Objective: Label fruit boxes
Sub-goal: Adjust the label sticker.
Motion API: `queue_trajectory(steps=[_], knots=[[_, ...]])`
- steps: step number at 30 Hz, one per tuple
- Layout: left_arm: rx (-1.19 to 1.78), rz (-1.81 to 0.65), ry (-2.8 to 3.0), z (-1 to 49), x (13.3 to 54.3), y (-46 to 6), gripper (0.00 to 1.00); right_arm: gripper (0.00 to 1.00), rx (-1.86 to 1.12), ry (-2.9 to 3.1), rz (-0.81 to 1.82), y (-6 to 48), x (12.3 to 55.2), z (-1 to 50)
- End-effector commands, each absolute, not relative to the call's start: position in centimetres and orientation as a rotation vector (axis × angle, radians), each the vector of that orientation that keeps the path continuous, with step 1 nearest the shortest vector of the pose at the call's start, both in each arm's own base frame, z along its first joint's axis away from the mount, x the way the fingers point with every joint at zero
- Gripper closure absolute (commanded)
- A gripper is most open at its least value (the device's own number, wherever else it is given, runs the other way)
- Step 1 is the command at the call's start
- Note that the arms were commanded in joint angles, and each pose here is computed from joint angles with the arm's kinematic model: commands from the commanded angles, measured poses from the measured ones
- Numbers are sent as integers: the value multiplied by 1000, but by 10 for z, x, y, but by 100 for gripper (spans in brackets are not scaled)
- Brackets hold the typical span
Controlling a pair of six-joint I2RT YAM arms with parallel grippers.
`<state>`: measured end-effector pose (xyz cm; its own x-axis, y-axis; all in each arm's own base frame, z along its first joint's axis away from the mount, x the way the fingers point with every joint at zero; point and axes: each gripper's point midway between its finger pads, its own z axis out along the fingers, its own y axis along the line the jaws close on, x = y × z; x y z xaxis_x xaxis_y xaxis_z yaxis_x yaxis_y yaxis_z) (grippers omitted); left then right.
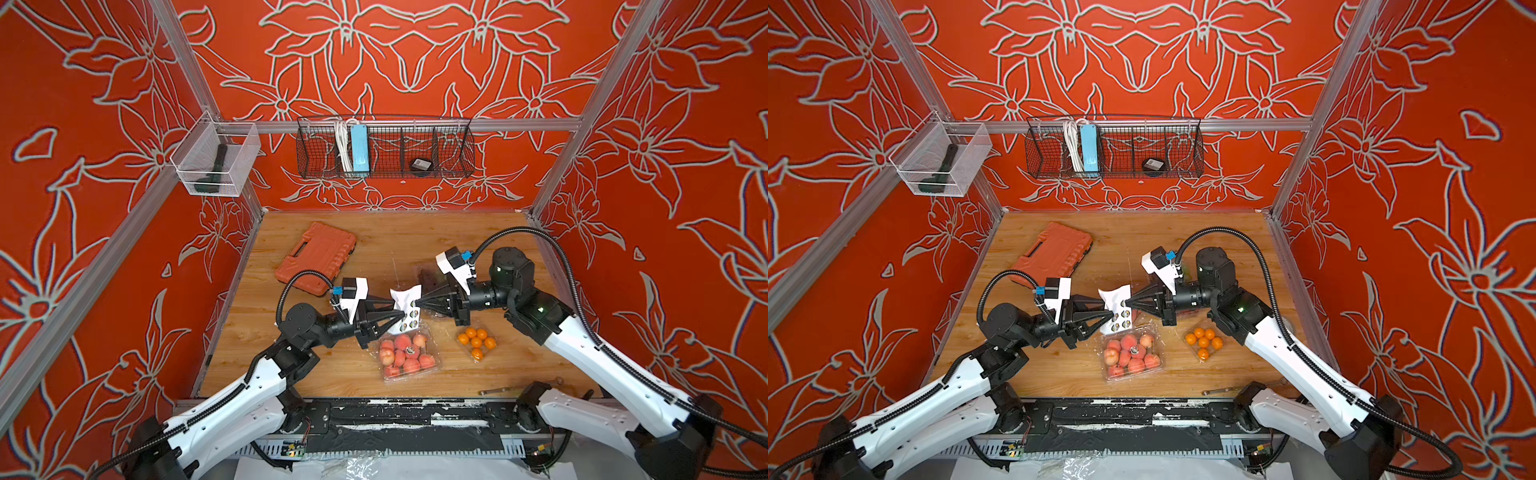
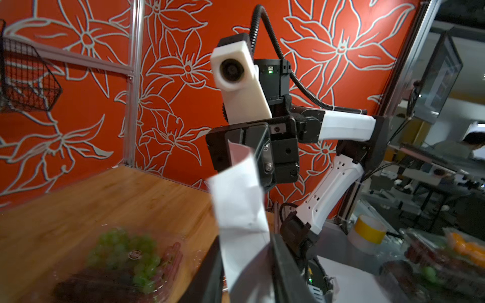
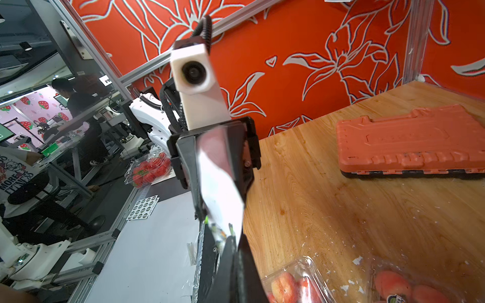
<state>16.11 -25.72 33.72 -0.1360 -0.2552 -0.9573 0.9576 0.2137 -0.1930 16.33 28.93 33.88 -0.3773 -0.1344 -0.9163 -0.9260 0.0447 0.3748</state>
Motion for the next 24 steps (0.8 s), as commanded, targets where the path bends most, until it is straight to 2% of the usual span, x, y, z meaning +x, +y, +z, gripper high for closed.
queue_trajectory(steps=[1,9,12,15,17,18,22,24], knots=[[768,-1256,1186,349,154,-251,77,100,-1067,1618,1365,285,167,336],[716,-1209,1264,340,180,-259,64,100,-1078,1609,1389,286,165,335],[724,-1220,1229,343,176,-259,69,100,-1074,1621,1384,287,167,333],[741,-1227,1221,345,173,-260,80,100,-1076,1627,1378,287,168,332],[753,-1234,1229,344,174,-263,93,100,-1077,1628,1379,288,169,331],[754,-1234,1233,344,175,-263,95,100,-1079,1626,1381,288,168,331],[739,-1229,1243,344,177,-262,95,100,-1078,1635,1372,287,169,329],[715,-1217,1250,343,178,-259,87,100,-1079,1627,1367,287,168,331]])
